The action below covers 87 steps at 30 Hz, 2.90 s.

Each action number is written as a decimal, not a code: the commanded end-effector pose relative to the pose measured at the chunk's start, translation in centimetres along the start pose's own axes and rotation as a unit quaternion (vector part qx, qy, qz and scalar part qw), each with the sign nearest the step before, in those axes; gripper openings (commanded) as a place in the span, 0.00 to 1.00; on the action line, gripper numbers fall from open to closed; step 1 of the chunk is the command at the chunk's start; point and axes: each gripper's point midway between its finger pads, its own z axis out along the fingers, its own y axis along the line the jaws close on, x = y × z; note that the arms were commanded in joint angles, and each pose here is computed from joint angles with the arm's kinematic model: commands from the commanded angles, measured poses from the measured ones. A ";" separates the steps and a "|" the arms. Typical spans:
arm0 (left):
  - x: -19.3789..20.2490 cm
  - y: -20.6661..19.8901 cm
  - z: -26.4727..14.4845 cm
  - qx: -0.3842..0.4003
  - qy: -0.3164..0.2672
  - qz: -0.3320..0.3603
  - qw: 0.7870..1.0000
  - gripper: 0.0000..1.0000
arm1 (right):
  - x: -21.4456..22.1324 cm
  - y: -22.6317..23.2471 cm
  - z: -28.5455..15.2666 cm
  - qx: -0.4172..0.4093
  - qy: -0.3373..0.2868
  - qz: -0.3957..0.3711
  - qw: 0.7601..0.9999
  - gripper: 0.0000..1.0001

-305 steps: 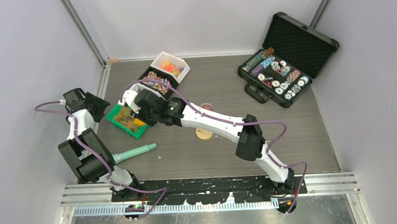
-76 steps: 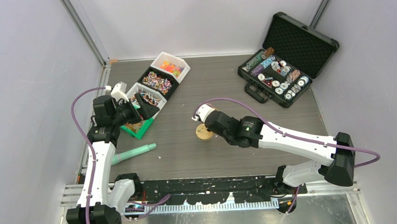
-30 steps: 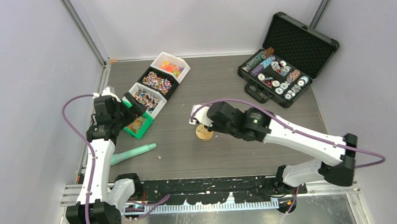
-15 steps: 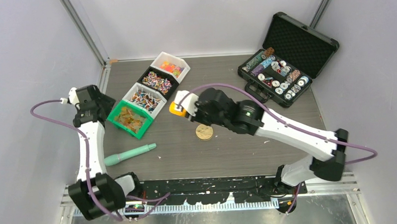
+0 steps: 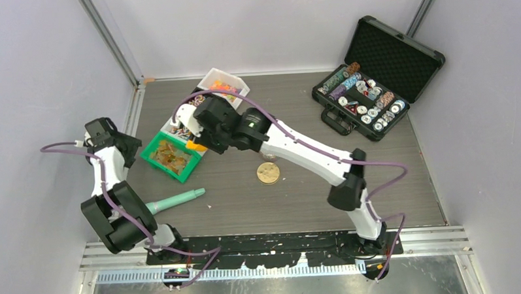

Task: Pack the candies
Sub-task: Scoop the fake candies from the storage box.

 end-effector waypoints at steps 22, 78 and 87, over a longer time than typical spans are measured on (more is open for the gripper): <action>-0.4 -1.0 3.6 0.090 0.048 -0.041 0.994 0.37 | -0.3 5.3 13.6 0.035 0.015 -0.077 0.996 0.00; 3.8 -1.0 4.0 0.129 0.118 -0.086 0.981 0.17 | 1.0 5.0 12.1 0.076 0.063 -0.302 0.948 0.00; 3.8 -1.0 3.7 0.131 0.113 -0.088 0.981 0.17 | 1.9 4.6 13.2 0.084 0.091 -0.362 0.924 0.00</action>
